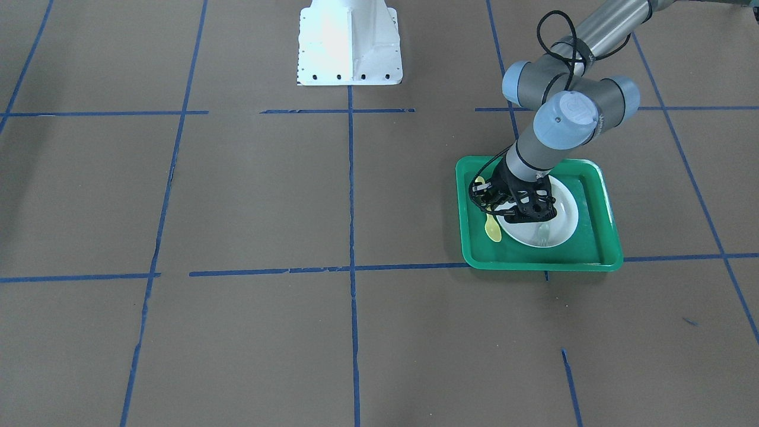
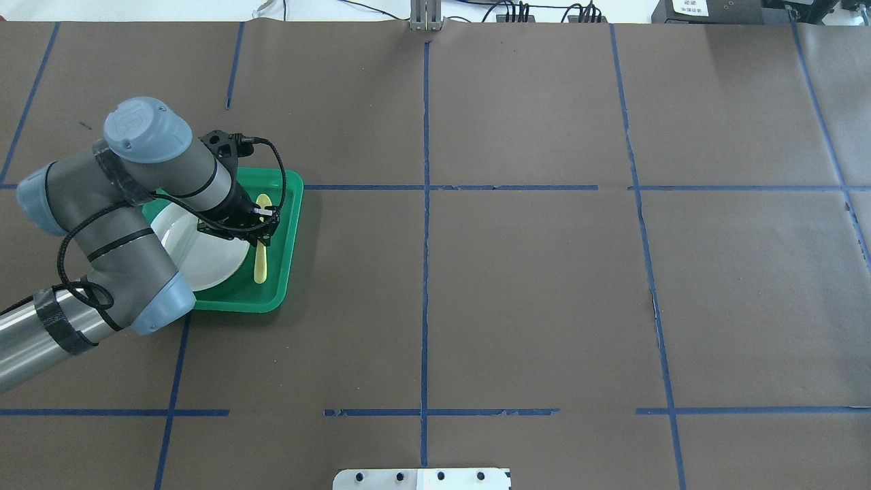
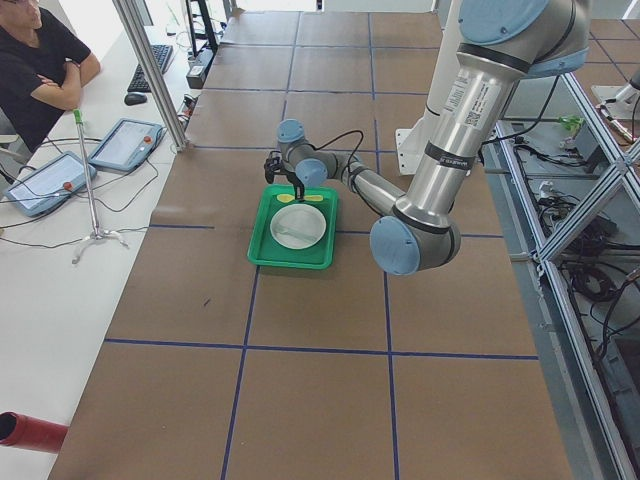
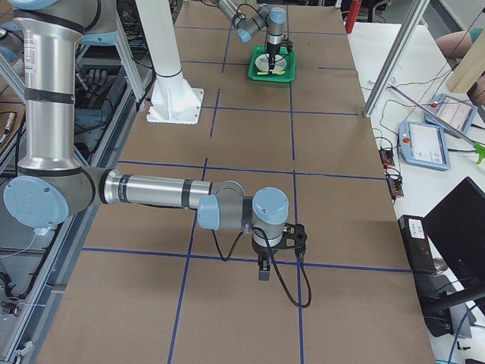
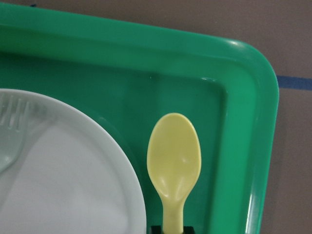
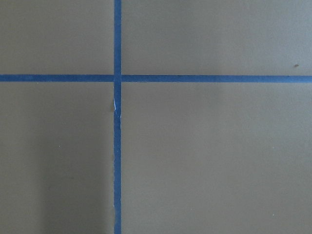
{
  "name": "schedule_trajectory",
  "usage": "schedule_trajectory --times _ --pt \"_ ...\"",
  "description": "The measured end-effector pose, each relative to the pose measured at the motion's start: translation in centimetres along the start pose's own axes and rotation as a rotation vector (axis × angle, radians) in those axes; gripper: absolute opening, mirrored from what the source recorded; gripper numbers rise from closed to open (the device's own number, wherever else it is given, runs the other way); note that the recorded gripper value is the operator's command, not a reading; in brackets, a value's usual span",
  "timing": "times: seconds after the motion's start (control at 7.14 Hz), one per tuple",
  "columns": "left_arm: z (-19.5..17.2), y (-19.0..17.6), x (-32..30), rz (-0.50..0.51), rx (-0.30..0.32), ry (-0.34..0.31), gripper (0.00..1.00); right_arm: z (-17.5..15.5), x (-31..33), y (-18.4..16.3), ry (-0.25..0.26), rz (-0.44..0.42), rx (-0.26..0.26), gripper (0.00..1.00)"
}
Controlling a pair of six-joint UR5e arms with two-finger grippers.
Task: Place spoon
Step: 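Carry the yellow spoon off the plate toward the tray's far corner, then lower the yellow spoon onto the tray beside the plate and release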
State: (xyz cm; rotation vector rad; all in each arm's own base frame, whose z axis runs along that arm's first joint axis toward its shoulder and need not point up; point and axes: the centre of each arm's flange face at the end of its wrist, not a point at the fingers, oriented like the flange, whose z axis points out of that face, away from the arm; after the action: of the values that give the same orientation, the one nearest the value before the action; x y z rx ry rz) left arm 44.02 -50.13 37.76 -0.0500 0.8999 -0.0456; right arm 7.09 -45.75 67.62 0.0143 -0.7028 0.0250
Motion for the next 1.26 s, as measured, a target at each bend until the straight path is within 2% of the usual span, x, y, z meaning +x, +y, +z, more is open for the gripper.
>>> schedule_trajectory --times 0.14,0.28,0.56,1.12,1.26 --pt "0.1 0.0 0.2 0.002 -0.002 0.000 0.06 0.0 0.0 0.0 0.000 0.000 0.000 1.00" --pt "0.2 0.0 0.1 0.002 -0.003 -0.001 0.22 0.0 0.0 0.0 0.000 0.000 0.000 1.00" --pt "0.3 0.0 0.1 0.003 -0.004 -0.002 0.39 0.0 0.0 0.0 0.000 0.000 0.000 1.00" --pt "-0.2 0.1 0.4 0.034 0.003 0.005 0.40 0.0 0.0 0.0 0.000 0.000 0.000 1.00" --pt "-2.3 -0.4 0.5 0.037 0.030 0.026 0.40 0.0 0.0 0.0 0.000 0.001 -0.001 1.00"
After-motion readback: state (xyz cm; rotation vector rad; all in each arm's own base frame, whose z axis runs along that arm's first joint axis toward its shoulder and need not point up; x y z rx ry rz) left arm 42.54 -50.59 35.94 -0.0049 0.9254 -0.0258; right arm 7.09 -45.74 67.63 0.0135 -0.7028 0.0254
